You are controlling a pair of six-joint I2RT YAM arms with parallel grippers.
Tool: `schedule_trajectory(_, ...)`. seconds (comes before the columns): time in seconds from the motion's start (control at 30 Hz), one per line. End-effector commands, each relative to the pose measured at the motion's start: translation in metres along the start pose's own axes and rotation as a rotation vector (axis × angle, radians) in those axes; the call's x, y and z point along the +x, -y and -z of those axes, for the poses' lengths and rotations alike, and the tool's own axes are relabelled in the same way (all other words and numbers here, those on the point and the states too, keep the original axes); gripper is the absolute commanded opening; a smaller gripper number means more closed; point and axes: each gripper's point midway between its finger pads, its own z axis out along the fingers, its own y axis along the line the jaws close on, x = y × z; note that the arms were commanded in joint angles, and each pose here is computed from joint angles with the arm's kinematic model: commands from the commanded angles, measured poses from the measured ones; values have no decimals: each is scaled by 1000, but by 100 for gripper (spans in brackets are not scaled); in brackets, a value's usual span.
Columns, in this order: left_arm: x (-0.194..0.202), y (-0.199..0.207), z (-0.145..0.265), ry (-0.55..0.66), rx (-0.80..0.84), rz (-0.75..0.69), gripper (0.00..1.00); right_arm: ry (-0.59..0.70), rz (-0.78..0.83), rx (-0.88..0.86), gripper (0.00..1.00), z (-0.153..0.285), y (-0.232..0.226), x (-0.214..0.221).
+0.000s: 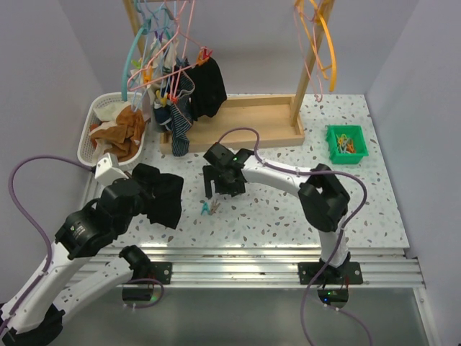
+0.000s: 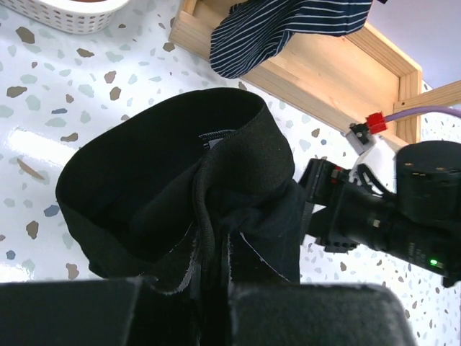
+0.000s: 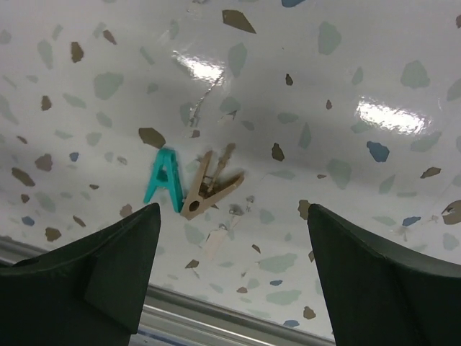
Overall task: Remove the underwear clipped to the hanger
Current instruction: Pick up the clamp at the center of the board.
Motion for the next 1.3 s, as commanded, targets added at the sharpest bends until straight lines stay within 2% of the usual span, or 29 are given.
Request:
schedule_trajectory(0.0,-19,-1,12,54,0,69,0,7,-130,112,87,-6,9,-4)
schedule_trajectory(0.3,-19,-11,18,58,-2,78,0,-15,-310,188,83,-27,5,-3)
schedule_trajectory(0.7,-21,-18,25,66,14,94,0,-84,-344,216,75,-41,3,25)
schedule_trajectory(0.8,-19,-18,25,62,20,91,0,-103,-348,211,71,-43,2,32)
schedule_trajectory(0.97,-17,-18,24,56,23,84,0,-118,-344,195,56,-43,-3,41)
schedule_trajectory(1.07,-16,-20,24,60,24,89,0,-140,-350,187,53,-42,-2,51)
schedule_trajectory(1.17,-14,-22,23,59,25,91,0,-154,-352,181,53,-39,0,58)
schedule_trajectory(1.27,-10,-22,21,51,24,89,0,-161,-349,178,61,-35,0,62)
